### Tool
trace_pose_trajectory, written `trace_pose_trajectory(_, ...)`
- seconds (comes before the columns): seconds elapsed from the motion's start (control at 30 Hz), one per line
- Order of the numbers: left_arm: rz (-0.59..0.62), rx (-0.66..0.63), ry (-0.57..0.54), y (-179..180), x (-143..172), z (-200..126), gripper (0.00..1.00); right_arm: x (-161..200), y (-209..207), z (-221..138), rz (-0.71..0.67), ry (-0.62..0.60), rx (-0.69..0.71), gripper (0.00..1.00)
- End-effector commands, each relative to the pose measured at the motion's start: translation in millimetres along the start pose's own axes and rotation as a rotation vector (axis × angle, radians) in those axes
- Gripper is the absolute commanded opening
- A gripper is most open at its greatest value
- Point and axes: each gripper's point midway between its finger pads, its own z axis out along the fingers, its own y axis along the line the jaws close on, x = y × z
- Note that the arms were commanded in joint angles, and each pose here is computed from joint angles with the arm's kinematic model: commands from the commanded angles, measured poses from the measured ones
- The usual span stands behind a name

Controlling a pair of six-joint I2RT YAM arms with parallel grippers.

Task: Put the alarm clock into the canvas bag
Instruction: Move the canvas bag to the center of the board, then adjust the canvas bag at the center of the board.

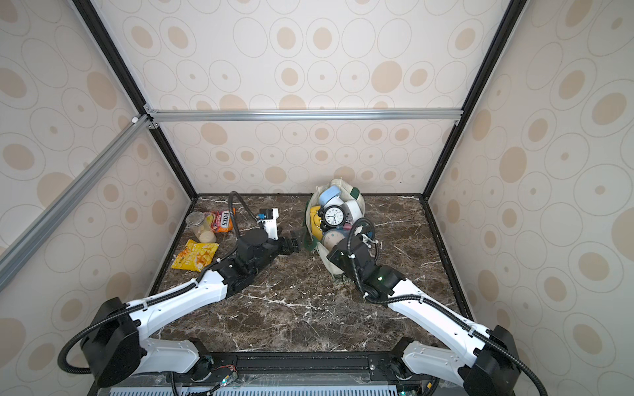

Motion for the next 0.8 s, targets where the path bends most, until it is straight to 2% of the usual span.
trace_pose_trajectory(0.0, 0.019, -0.014, 0.075, -4, 5, 17, 0.98, -2, -9, -6, 0.016, -0.059, 0.023, 0.0)
trace_pose_trajectory(0.13, -0.007, -0.06, 0.116, -1, 12, 35, 0.95, -1, -9, -9, -0.035, -0.059, 0.011, 0.0)
trace_pose_trajectory(0.23, -0.042, -0.1, 0.128, 5, 13, 40, 0.82, 0, -11, -12, -0.056, -0.053, 0.013, 0.0)
trace_pose_trajectory(0.5, -0.079, -0.13, 0.198, 10, 28, 62, 0.67, -1, -10, -15, -0.134, -0.052, 0.003, 0.0)
trace_pose_trajectory(0.67, -0.115, -0.118, 0.242, 10, 34, 76, 0.52, -4, -13, -16, -0.216, -0.066, 0.027, 0.0)
trace_pose_trajectory(0.77, -0.127, -0.119, 0.267, 12, 37, 82, 0.37, -10, -13, -19, -0.284, -0.085, 0.038, 0.1)
